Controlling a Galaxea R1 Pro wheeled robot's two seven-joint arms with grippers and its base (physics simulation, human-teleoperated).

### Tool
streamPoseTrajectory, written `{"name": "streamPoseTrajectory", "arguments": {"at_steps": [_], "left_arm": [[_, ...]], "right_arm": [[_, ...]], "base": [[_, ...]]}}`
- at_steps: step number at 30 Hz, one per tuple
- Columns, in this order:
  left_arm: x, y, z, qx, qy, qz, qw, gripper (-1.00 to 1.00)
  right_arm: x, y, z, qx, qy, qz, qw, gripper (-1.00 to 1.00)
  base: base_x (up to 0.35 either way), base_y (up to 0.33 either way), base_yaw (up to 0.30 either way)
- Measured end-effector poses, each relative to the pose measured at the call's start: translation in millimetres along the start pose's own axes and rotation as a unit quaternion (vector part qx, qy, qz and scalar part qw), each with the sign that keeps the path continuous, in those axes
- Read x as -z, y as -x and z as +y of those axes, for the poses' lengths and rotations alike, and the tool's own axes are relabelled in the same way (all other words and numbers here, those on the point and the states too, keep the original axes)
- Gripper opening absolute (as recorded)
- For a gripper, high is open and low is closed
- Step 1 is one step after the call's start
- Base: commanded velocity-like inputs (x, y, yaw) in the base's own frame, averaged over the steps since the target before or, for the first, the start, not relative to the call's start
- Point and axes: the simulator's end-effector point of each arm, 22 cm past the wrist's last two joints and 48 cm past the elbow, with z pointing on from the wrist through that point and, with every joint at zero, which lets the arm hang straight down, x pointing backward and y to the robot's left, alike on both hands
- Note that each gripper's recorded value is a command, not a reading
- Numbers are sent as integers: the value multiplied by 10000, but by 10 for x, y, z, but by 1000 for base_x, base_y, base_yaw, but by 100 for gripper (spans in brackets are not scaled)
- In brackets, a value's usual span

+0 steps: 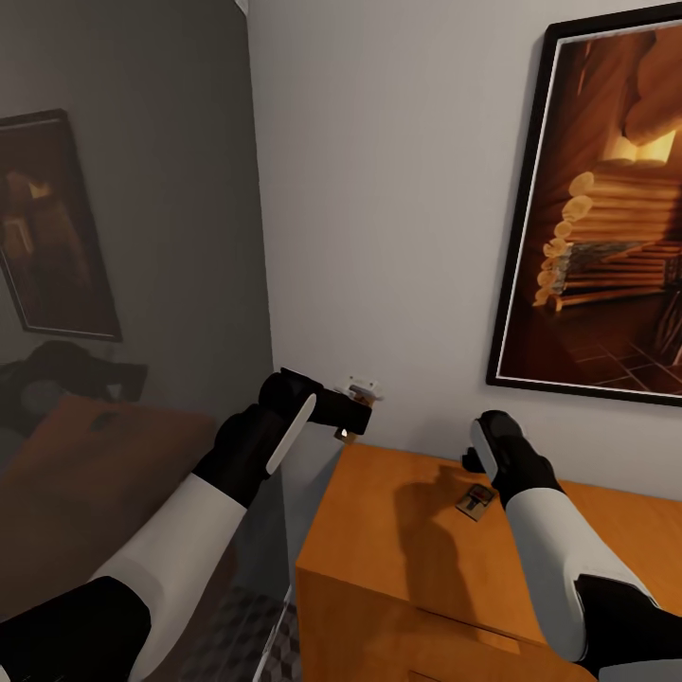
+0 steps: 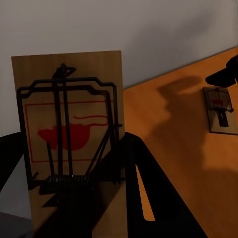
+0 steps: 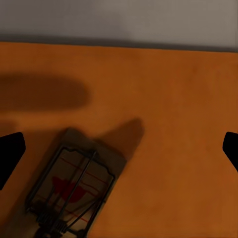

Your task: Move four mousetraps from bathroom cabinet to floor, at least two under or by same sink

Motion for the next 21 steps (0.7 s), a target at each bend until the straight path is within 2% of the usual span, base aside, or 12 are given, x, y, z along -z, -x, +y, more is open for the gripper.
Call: {"name": "streamPoseTrajectory", "arguments": {"at_steps": [5, 15, 21], "left_arm": [[0, 0, 0, -1, 0, 0, 10000, -100], [-3, -5, 2, 3, 0, 7, 10000, -100], [0, -6, 3, 3, 3, 7, 10000, -100]], "right_arm": [[-10, -43, 72, 29, 65, 56, 10000, 100], [-188, -395, 190, 244, 101, 518, 9983, 100], [-192, -406, 192, 263, 91, 528, 9982, 100]], "base": [[0, 0, 0], [0, 0, 0], [0, 0, 0]]}}
